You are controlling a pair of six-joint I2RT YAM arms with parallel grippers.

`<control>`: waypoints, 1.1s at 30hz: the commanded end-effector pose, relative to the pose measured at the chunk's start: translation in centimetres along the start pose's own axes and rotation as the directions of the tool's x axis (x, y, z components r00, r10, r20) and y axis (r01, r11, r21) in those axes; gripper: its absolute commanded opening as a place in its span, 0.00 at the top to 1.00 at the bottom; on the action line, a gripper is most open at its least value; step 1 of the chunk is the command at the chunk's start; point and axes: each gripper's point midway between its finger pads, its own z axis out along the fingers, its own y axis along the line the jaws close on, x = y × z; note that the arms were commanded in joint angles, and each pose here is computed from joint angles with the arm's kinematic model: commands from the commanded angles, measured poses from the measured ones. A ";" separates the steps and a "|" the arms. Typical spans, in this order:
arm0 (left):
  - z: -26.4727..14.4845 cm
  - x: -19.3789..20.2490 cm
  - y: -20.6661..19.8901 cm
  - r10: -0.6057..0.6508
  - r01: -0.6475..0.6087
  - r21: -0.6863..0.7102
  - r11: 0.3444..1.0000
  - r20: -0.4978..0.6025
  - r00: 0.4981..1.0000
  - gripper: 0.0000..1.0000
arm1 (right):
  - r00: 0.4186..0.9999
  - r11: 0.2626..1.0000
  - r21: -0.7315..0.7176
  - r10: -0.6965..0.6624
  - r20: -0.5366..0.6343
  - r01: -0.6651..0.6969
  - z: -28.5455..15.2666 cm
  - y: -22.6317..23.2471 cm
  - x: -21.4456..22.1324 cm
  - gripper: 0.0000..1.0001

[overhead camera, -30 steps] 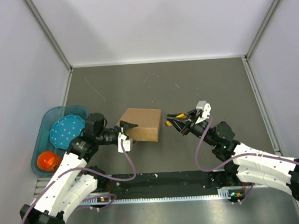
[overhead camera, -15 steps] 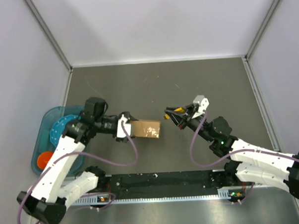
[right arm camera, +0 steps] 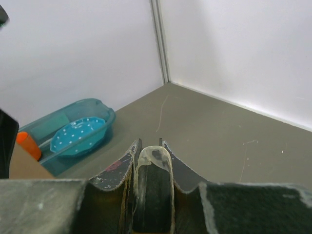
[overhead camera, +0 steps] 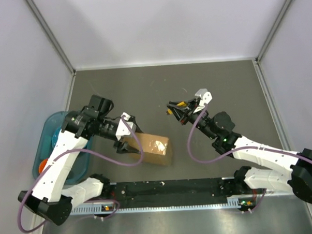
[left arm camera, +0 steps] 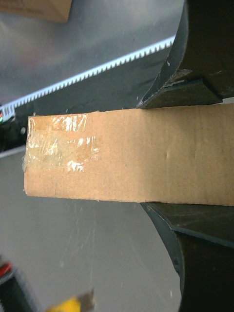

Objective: Unpack the express box
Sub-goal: Adjust the express box at the center of the board.

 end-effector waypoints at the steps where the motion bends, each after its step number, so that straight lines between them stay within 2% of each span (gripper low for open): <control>1: 1.3 0.0 -1.2 -0.025 0.018 0.076 0.997 0.099 0.995 1.00 | 0.998 1.000 -0.005 0.021 0.066 -0.021 0.5 0.1 -2.5 1.00; 8: 1.8 3.8 -1.7 -0.001 0.003 0.185 0.983 -0.010 1.000 1.00 | 0.998 0.999 0.006 0.038 0.051 -0.039 -0.3 -0.1 -1.7 1.00; 16: 1.5 5.0 -0.4 0.162 -0.149 0.161 0.976 -0.068 0.984 0.98 | 0.998 0.999 0.012 0.047 0.038 -0.048 -0.9 -0.2 -0.9 1.00; 17: 1.5 4.9 -0.3 0.169 -0.156 0.154 0.976 -0.071 0.983 0.70 | 0.998 0.999 0.013 0.049 0.038 -0.049 -0.9 -0.2 -0.9 1.00; 20: 1.3 4.7 -0.2 0.199 -0.184 0.149 0.972 -0.093 0.976 0.27 | 0.998 0.998 0.014 0.055 0.035 -0.056 -0.9 -0.3 -0.6 1.00; 21: 1.3 4.7 -0.3 0.203 -0.188 0.151 0.971 -0.097 0.974 0.08 | 0.998 0.998 0.012 0.057 0.040 -0.057 -0.9 -0.2 -0.7 1.00; 25: 1.3 4.4 -0.6 0.218 -0.202 0.155 0.967 -0.098 0.971 0.03 | 0.997 0.998 0.011 0.062 0.040 -0.062 -1.0 -0.2 -0.6 1.00; 33: 1.2 1.9 0.3 0.281 -0.269 0.133 0.954 -0.082 0.956 0.01 | 0.998 0.998 0.022 0.061 0.033 -0.062 -1.3 -0.4 -0.3 1.00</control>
